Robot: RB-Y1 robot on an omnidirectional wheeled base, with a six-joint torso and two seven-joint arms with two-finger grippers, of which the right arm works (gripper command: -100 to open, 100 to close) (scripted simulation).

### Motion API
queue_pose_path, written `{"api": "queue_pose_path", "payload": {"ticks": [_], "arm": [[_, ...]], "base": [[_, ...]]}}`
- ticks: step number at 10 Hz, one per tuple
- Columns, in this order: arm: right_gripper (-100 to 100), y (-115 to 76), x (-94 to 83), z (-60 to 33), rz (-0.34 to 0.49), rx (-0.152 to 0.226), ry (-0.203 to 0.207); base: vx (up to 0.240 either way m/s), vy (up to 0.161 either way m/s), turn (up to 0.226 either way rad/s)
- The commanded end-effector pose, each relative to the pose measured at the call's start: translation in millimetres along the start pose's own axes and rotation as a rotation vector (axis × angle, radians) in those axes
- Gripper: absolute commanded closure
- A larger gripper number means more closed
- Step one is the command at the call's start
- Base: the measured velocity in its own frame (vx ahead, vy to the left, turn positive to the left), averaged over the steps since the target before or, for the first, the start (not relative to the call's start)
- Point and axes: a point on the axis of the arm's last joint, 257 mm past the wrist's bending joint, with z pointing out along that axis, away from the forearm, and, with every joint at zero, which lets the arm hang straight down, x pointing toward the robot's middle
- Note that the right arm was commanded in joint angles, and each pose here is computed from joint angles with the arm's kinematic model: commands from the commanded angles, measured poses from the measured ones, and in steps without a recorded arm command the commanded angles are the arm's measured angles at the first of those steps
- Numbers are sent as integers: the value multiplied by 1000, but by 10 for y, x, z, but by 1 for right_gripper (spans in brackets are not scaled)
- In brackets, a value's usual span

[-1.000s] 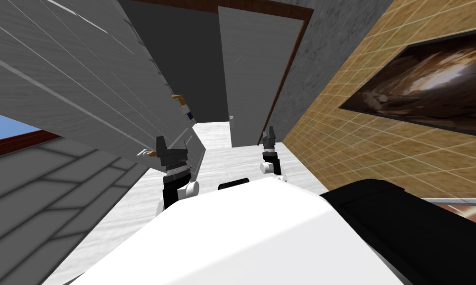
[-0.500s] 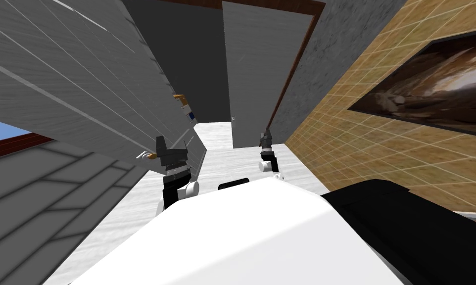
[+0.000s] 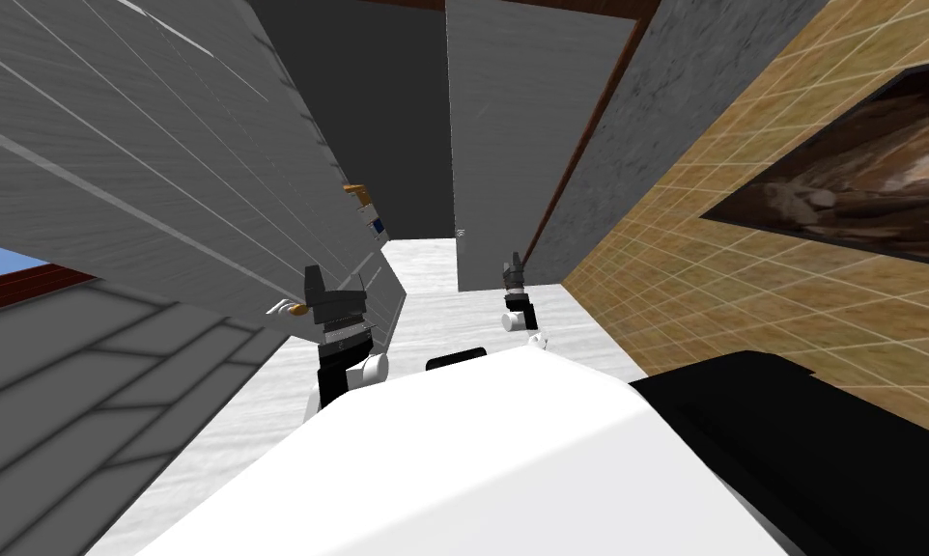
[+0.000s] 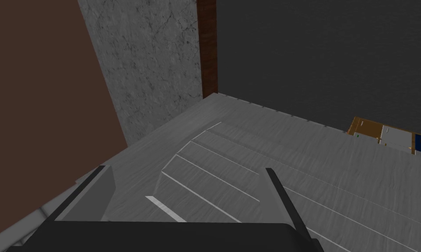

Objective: Pull the door open

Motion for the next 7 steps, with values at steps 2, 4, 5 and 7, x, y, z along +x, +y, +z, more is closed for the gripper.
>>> {"api": "queue_pose_path", "payload": {"ticks": [2,4,5,7], "arm": [[-100,-157,4,22,10,26,3],[-100,-337,17,51,21,56,5],[-100,-340,17,50,21,56,5],[-100,-523,25,76,31,88,7]], "base": [[84,23,31],[65,7,44],[61,8,19],[73,32,43]]}}
